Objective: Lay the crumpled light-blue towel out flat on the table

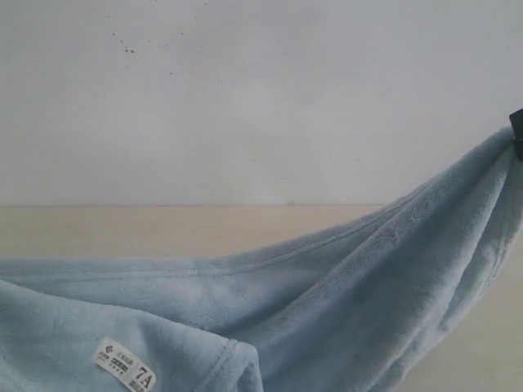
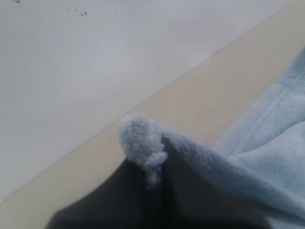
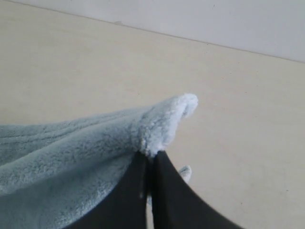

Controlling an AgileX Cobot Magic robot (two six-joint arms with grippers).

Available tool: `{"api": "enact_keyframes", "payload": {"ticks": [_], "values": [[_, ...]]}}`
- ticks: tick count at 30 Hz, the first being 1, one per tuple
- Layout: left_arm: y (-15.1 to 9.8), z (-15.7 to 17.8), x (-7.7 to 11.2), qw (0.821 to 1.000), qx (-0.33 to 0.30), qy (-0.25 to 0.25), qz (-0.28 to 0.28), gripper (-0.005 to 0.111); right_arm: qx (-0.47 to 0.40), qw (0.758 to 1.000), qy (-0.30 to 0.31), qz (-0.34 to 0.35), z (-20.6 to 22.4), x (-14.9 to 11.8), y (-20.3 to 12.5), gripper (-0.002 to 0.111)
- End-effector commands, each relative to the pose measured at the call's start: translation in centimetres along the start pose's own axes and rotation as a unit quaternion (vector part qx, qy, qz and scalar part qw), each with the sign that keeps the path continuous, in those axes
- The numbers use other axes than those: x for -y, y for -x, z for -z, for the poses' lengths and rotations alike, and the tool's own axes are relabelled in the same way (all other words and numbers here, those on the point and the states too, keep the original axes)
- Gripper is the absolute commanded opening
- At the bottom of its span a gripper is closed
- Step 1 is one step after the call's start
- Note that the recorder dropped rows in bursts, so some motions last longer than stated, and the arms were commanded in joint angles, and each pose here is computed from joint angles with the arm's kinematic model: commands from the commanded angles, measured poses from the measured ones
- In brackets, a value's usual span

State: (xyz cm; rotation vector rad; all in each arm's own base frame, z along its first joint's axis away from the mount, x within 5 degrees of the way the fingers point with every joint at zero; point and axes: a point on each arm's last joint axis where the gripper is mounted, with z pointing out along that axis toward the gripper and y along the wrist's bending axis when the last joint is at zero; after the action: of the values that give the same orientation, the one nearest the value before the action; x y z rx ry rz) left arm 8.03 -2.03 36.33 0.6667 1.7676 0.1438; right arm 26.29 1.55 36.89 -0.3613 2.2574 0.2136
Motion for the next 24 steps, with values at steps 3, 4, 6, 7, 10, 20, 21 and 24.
{"api": "enact_keyframes", "payload": {"ticks": [3, 4, 6, 7, 10, 20, 21, 24], "values": [[-0.1, -3.7, 0.9, 0.995, 0.031, 0.006, -0.09, 0.004, 0.019, 1.0, -0.012, 0.0, 1.1, -0.1, 0.2, 0.0], [0.3, -4.4, 1.0, 0.994, 0.041, 0.009, -0.106, 0.004, 0.019, 1.0, -0.012, 0.0, 1.2, -0.1, 0.2, 0.0], [1.0, -5.8, 1.2, 0.991, 0.063, 0.006, -0.118, 0.004, 0.016, 1.0, -0.01, 0.0, 1.2, -0.1, 0.1, 0.0], [1.3, -6.6, 1.4, 0.99, 0.07, 0.001, -0.12, 0.004, 0.015, 1.0, -0.01, 0.0, 1.2, -0.1, 0.1, 0.0], [1.3, -9.0, 2.1, 0.994, 0.054, -0.023, -0.093, 0.004, 0.011, 1.0, -0.007, -0.004, 1.2, -0.2, 0.0, 0.0], [-3.9, -9.9, 4.6, 0.996, -0.033, -0.07, -0.041, 0.004, -0.017, 1.0, -0.015, -0.011, -0.2, -0.1, -2.6, 0.0], [-4.0, -9.7, 4.6, 0.996, -0.031, -0.069, -0.04, 0.004, -0.018, 1.0, -0.017, -0.013, -0.4, 0.0, -2.9, 0.0], [-4.4, -9.0, 4.5, 0.997, -0.046, -0.068, -0.011, 0.004, -0.023, 0.999, -0.016, -0.017, -0.9, 0.0, -3.5, 0.0]]}}
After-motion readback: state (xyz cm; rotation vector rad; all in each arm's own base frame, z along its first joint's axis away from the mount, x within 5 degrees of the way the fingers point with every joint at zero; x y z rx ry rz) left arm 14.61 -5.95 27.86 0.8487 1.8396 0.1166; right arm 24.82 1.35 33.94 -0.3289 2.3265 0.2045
